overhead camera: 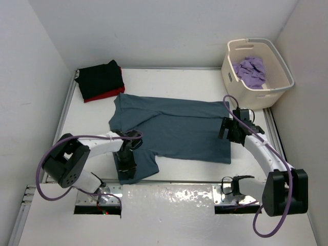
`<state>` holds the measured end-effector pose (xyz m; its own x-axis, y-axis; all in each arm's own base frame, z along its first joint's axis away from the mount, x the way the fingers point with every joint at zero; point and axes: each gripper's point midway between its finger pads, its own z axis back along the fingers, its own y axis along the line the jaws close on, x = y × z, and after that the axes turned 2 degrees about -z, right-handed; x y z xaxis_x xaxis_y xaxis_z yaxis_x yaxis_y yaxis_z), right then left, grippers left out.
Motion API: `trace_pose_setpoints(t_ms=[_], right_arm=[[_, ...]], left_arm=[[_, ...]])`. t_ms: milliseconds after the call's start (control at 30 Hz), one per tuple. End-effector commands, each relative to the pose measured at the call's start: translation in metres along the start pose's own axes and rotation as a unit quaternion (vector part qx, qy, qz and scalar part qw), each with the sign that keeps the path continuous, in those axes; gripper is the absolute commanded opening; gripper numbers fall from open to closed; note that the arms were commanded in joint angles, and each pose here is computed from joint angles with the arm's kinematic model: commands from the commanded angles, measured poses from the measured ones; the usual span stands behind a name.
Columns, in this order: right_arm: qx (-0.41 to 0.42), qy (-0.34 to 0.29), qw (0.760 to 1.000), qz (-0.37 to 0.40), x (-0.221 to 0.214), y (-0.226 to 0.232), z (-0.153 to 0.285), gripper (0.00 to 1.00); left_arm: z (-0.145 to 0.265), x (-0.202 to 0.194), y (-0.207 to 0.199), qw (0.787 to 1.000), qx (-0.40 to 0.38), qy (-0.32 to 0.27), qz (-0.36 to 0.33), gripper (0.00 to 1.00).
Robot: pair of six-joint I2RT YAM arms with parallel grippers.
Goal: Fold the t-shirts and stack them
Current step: Grap the side of the flattened tshirt closest away from the robot with both arms
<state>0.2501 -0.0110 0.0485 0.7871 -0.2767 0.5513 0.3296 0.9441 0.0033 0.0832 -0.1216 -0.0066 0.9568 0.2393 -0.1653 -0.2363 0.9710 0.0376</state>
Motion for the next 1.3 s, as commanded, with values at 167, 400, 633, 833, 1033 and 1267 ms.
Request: trace_pose_setpoints(t_ms=[167,400,633,833,1033,1267], right_arm=[[-0.043,0.018,0.999,-0.020,-0.024,-0.023,0.013,0.99],[-0.031,0.064,0.997,-0.022,-0.054,-0.024,0.021,0.98],[0.010,0.120,0.992,-0.049,-0.092,-0.010,0.016,0.89],[0.014,0.120,0.990,-0.069,-0.101,-0.007,0.005,0.78],[0.012,0.117,0.990,-0.079,-0.104,-0.006,-0.004,0.55],[0.011,0.107,0.991,-0.085,-0.106,-0.007,-0.011,0.26]], left_arm=[[0.005,0.028,0.001,0.997,0.039,-0.059,-0.033,0.00],[0.028,0.051,-0.001,0.991,0.055,-0.110,-0.047,0.00],[0.056,0.065,-0.018,0.987,0.027,-0.146,-0.066,0.00],[0.055,0.063,-0.021,0.987,0.024,-0.134,-0.084,0.00],[0.063,0.067,-0.029,0.986,0.013,-0.137,-0.097,0.00],[0.072,0.070,-0.038,0.984,-0.004,-0.141,-0.107,0.00]])
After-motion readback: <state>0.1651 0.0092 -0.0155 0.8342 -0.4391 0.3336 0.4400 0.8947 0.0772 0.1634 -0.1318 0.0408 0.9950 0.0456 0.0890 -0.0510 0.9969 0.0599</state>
